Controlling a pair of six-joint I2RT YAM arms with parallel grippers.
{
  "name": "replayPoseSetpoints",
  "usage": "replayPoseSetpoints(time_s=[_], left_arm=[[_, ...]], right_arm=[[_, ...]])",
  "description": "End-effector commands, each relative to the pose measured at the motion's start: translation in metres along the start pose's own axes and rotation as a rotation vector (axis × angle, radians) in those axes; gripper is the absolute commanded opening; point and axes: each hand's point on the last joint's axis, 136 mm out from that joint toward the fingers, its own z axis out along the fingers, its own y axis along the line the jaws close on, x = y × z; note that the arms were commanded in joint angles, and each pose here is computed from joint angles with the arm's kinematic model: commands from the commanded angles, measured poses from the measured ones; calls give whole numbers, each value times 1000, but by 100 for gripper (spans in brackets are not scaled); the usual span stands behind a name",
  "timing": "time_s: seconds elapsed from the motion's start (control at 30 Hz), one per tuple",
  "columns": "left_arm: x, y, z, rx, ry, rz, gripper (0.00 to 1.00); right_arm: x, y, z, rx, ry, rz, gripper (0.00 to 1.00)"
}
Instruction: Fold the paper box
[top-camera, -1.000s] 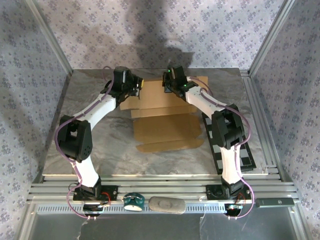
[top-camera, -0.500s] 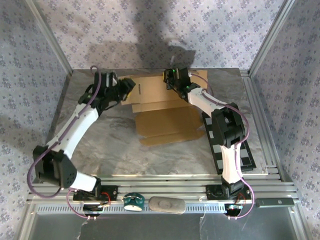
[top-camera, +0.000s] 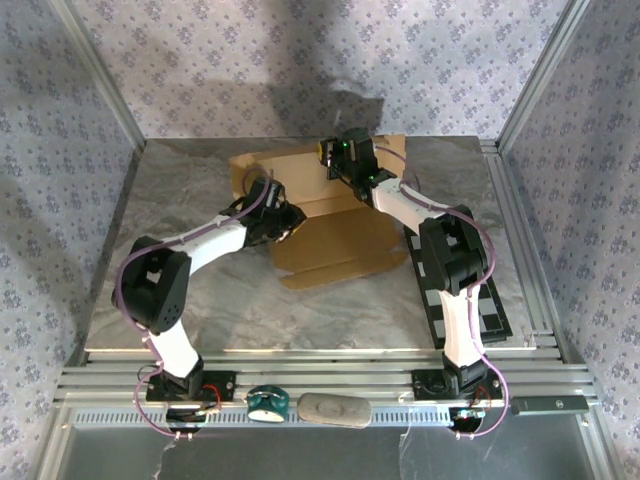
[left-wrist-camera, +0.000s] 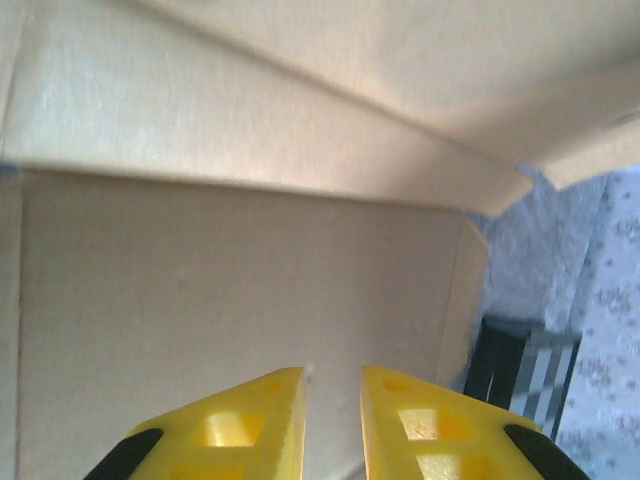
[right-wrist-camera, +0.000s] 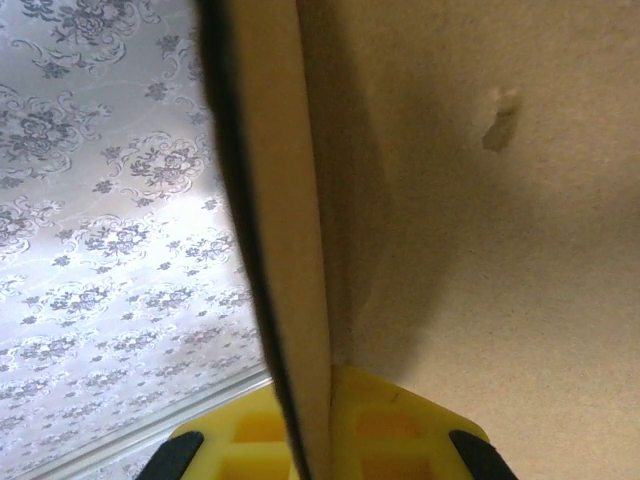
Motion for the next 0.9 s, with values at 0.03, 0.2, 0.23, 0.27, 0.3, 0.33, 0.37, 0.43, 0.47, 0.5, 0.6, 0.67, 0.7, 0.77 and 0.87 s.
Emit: replayPoseSetpoints(time_s=[0.03, 0.2, 0.23, 0.27, 0.3, 0.33, 0.37, 0.43, 0.47, 0.5, 0.6, 0.67, 0.7, 0.77, 0.87], left_arm=[[-39, -43, 9, 137, -176, -9, 20], [-50, -40, 34, 121, -211, -8, 18], [-50, -38, 39, 111, -210, -10, 17], [-49, -35, 43, 100, -210, -9, 17], [-48, -27, 49, 70, -208, -13, 17], [-47, -19, 53, 46, -209, -20, 16], [-47, -13, 56, 38, -216, -24, 16], [-46, -3, 63, 13, -218, -30, 15], [-46, 2, 66, -2, -215, -28, 15], [-45, 7, 69, -23, -211, -21, 15], [-46, 19, 76, -60, -212, -26, 15], [-48, 22, 77, -58, -206, -28, 15], [-50, 19, 76, -49, -205, -20, 15], [-53, 16, 72, -47, -197, -4, 15], [-57, 7, 57, -19, -186, 3, 17]], right_arm=[[5, -5, 1, 8, 17, -14, 0], [9, -8, 0, 18, 25, -9, 0], [10, -8, 0, 19, 24, -8, 0], [9, -8, 0, 21, 25, -7, 0], [10, -9, 0, 24, 25, -7, 0], [10, -10, 1, 28, 24, -7, 0], [10, -10, 1, 29, 25, -6, 0], [11, -13, 2, 35, 28, -1, 0], [12, -15, 3, 38, 31, 1, 0], [14, -17, 3, 42, 35, 2, 0], [15, -25, 6, 58, 45, 9, 0], [14, -30, 6, 67, 43, 9, 0], [14, -32, 6, 71, 44, 9, 0], [11, -36, 5, 79, 43, 6, 0], [7, -42, 5, 82, 42, -2, 0]])
